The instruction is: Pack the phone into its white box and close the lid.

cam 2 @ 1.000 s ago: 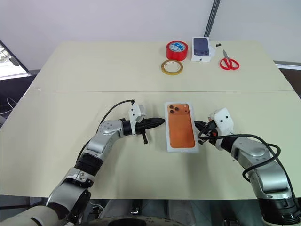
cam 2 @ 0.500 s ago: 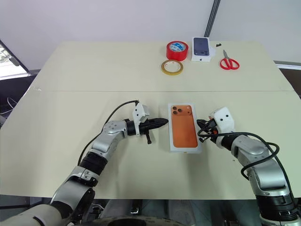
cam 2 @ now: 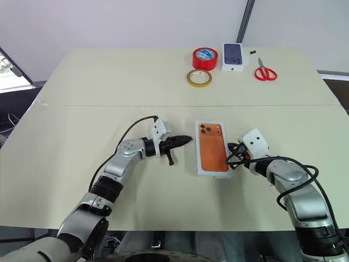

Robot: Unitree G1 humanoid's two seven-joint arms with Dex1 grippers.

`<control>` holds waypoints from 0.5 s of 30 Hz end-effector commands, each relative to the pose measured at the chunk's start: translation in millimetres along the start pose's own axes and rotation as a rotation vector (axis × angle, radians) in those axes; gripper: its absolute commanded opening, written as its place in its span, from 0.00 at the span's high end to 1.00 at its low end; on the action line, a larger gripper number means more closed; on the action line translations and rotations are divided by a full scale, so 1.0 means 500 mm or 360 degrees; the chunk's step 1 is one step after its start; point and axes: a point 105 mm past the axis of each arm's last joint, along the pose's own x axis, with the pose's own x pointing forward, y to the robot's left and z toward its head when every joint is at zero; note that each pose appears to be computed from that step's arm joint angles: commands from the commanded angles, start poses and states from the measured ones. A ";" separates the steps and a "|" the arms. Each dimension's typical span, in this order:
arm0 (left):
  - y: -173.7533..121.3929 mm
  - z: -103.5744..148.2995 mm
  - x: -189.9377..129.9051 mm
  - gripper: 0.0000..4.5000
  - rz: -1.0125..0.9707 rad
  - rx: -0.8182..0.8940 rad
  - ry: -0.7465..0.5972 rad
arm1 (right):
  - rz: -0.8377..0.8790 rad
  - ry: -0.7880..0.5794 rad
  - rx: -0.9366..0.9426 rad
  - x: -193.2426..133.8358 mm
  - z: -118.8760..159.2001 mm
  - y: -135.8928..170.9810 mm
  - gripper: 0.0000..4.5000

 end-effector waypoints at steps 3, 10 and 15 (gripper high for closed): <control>0.037 0.111 0.015 0.99 0.0083 0.0003 -0.0255 | -0.0082 -0.0335 0.0061 -0.034 0.099 -0.051 0.99; -0.013 0.063 0.065 0.99 -0.0069 0.0157 -0.0088 | 0.0342 -0.0215 0.0078 -0.030 0.065 0.058 0.99; -0.023 -0.029 0.058 0.99 -0.0087 0.0136 0.0211 | 0.0439 0.0089 -0.0067 -0.040 -0.029 0.110 0.99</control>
